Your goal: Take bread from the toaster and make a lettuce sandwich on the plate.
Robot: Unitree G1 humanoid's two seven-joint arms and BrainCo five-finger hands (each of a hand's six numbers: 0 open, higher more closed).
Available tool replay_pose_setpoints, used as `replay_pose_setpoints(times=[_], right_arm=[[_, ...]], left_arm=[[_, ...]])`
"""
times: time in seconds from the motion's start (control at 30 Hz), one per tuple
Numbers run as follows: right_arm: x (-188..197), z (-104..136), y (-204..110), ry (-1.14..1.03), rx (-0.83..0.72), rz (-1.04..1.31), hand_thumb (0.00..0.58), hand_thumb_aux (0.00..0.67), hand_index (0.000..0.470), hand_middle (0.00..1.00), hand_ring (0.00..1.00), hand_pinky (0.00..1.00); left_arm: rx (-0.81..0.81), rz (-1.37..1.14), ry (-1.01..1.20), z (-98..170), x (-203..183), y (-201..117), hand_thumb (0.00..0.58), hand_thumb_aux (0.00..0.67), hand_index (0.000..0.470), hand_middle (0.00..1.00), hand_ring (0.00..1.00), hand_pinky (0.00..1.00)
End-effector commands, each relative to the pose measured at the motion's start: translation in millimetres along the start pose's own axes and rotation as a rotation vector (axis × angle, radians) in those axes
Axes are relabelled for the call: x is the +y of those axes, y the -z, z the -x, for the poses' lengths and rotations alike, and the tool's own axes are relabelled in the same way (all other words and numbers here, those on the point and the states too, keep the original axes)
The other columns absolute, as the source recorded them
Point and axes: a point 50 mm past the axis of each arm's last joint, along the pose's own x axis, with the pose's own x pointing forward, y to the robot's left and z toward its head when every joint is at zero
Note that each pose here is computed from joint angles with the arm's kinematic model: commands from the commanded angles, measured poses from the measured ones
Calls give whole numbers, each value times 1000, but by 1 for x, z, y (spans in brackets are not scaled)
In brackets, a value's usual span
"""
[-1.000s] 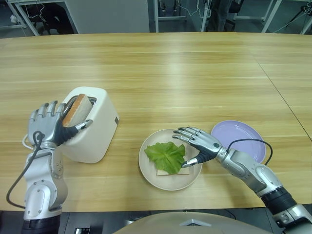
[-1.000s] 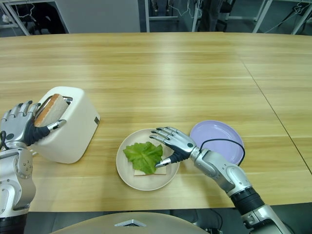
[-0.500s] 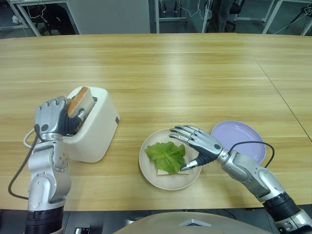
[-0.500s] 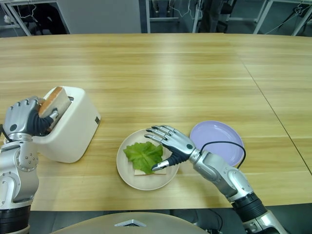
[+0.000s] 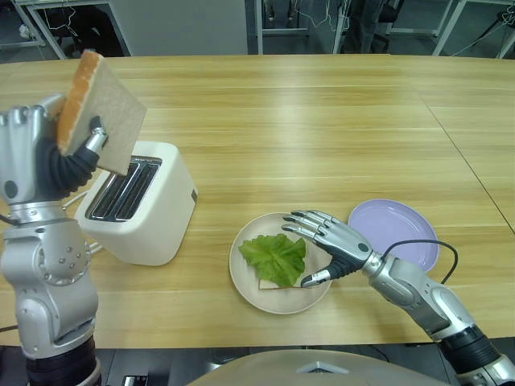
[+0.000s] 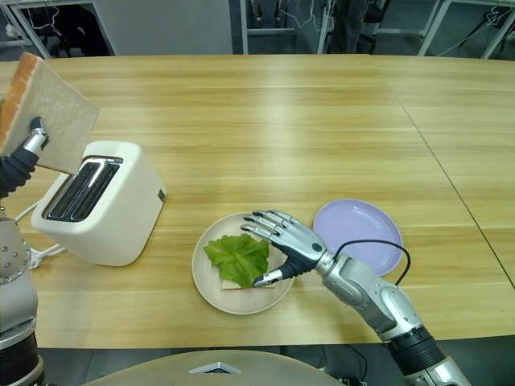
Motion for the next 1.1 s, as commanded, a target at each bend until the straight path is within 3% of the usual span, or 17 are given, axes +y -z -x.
replay_pose_setpoints(times=[0.03,0.17,0.37,0.57,0.77,1.1], right_arm=[[-18,11,8,104,20,66,0,0,0,0,0,0],[-36,24,12,217,28,142,0,0,0,0,0,0],[-54,38,10,304,-28,165,0,0,0,0,0,0],[-69,51,8,316,-123,166,0,0,0,0,0,0],[-60,46,-10,185,-282,181,0,0,0,0,0,0],[-21,37,-28,-29,-354,54,0,0,0,0,0,0]], left_arm=[[14,368,60,6,-6,-22,580,670,460,1000,1000,1000],[80,679,294,28,-45,-42,580,670,460,1000,1000,1000],[51,832,733,69,-94,-51,580,670,460,1000,1000,1000],[-154,903,1046,67,-118,-56,580,670,460,1000,1000,1000],[-329,902,1376,66,-152,-75,580,670,460,1000,1000,1000],[-391,863,1629,81,-207,-93,580,670,460,1000,1000,1000]])
